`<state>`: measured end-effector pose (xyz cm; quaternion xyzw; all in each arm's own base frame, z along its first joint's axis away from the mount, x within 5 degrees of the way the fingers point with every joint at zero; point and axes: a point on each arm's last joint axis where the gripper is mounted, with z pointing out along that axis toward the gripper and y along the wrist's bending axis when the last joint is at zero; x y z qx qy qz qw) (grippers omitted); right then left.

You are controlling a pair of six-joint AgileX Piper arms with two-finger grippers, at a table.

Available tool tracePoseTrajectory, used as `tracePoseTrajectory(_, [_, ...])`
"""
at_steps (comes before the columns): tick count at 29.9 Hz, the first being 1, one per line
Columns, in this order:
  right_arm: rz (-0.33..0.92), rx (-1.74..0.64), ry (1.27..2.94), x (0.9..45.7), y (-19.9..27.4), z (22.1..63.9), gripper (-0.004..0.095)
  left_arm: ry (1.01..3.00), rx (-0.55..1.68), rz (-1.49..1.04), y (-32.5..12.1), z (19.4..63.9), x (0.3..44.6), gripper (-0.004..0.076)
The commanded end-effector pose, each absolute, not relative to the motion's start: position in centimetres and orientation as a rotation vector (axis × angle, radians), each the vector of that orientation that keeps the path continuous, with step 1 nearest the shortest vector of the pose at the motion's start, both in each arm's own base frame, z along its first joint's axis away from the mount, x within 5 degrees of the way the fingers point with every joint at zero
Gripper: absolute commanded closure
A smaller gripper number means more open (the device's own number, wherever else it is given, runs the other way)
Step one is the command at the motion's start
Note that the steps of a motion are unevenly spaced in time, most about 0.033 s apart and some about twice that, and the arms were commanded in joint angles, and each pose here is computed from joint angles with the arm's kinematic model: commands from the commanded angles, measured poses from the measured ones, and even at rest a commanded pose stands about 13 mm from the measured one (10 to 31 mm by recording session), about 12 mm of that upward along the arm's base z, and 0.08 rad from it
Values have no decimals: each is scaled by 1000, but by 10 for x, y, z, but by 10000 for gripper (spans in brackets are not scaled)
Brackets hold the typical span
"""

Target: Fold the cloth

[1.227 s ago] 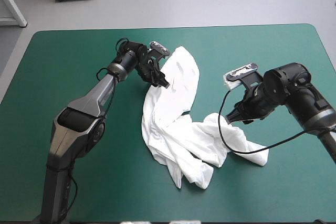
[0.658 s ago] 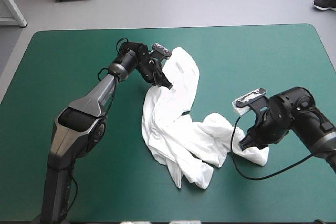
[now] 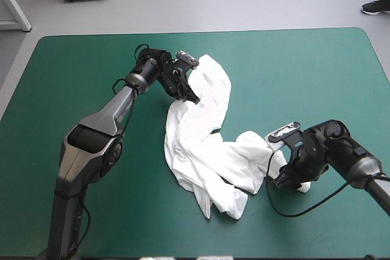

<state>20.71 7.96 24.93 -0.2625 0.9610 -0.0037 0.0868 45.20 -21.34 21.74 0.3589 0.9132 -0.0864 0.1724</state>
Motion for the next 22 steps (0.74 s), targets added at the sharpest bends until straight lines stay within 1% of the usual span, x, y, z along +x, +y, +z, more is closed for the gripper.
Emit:
tracePoseTrajectory(1, [-2, -790, 2822, 206, 79, 251, 335, 2544, 1006, -236, -210, 254, 444, 733])
tracePoseTrajectory(8, [-12, -804, 2860, 195, 75, 226, 339, 2540, 1005, -236, -209, 256, 443, 733])
tracePoseTrajectory(11, [-2, -787, 2855, 194, 75, 220, 372, 2539, 1004, -236, -209, 257, 443, 733])
tracePoseTrajectory(17, [0, -754, 2901, 202, 78, 202, 438, 2547, 1006, -236, -208, 257, 443, 733])
tracePoseTrajectory(18, [1, -750, 2917, 204, 79, 198, 457, 2547, 1006, -236, -208, 257, 443, 733])
tracePoseTrajectory(20, [-5, -757, 2947, 205, 80, 192, 533, 2550, 1000, -238, -208, 257, 443, 733])
tracePoseTrajectory(22, [-9, -760, 2966, 206, 80, 189, 654, 2550, 1000, -238, -208, 257, 443, 733])
